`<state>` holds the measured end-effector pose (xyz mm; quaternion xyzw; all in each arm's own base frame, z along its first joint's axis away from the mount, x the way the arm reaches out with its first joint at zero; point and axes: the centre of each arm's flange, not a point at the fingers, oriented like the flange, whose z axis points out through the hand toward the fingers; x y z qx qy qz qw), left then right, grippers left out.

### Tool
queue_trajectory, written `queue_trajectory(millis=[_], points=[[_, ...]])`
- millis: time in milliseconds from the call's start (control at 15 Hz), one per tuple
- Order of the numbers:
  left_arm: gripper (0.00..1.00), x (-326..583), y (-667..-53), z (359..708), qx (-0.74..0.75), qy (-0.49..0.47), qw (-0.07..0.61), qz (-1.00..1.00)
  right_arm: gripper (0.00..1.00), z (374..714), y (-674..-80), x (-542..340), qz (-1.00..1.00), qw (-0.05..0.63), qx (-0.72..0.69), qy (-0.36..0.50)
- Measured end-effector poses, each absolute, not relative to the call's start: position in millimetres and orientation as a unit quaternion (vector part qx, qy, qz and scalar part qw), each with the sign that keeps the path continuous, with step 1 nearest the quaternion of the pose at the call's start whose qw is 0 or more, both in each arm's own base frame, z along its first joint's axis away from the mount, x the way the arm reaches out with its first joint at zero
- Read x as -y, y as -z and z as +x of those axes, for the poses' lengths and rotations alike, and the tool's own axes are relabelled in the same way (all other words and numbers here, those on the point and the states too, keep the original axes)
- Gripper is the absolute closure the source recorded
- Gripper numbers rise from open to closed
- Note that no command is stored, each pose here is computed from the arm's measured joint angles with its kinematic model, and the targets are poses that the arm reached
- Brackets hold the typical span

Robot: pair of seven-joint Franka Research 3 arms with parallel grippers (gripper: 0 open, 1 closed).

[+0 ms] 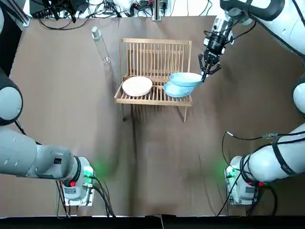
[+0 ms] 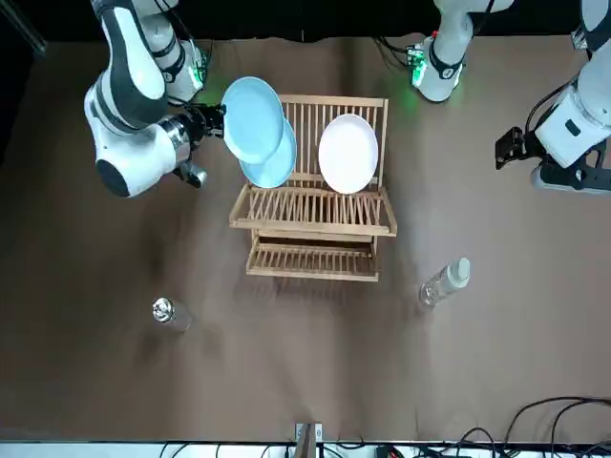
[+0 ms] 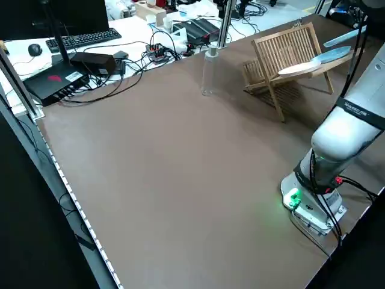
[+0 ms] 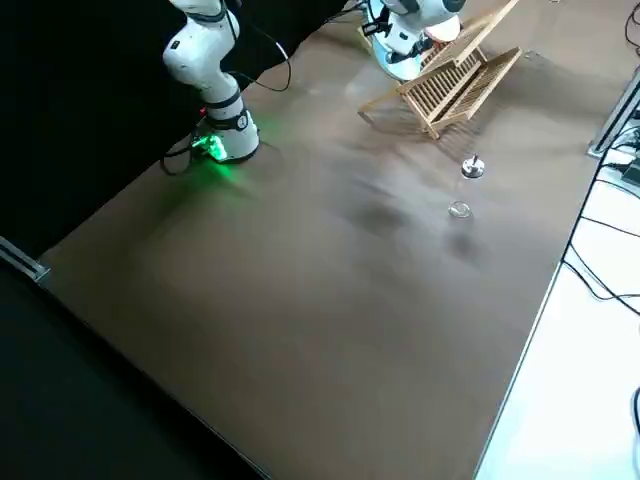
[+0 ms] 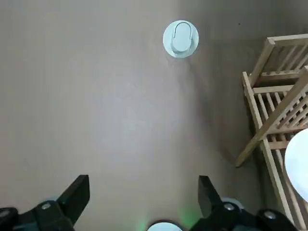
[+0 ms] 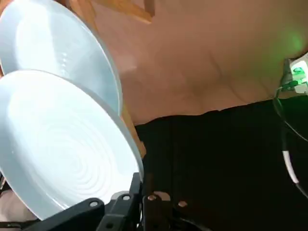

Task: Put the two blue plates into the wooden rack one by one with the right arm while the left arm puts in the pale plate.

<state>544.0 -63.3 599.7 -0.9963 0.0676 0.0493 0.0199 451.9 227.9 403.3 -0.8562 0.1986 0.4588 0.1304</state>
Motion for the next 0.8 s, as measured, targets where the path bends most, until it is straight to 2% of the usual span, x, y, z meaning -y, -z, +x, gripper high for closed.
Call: queue_trajectory(millis=[800], points=[[0.01, 60.7, -599.4, 544.8, -0.064, -0.049, 0.02, -0.997, 0.97, 458.9, -355.4, -251.7, -0.848, 0.134, -0.218, -0.464]])
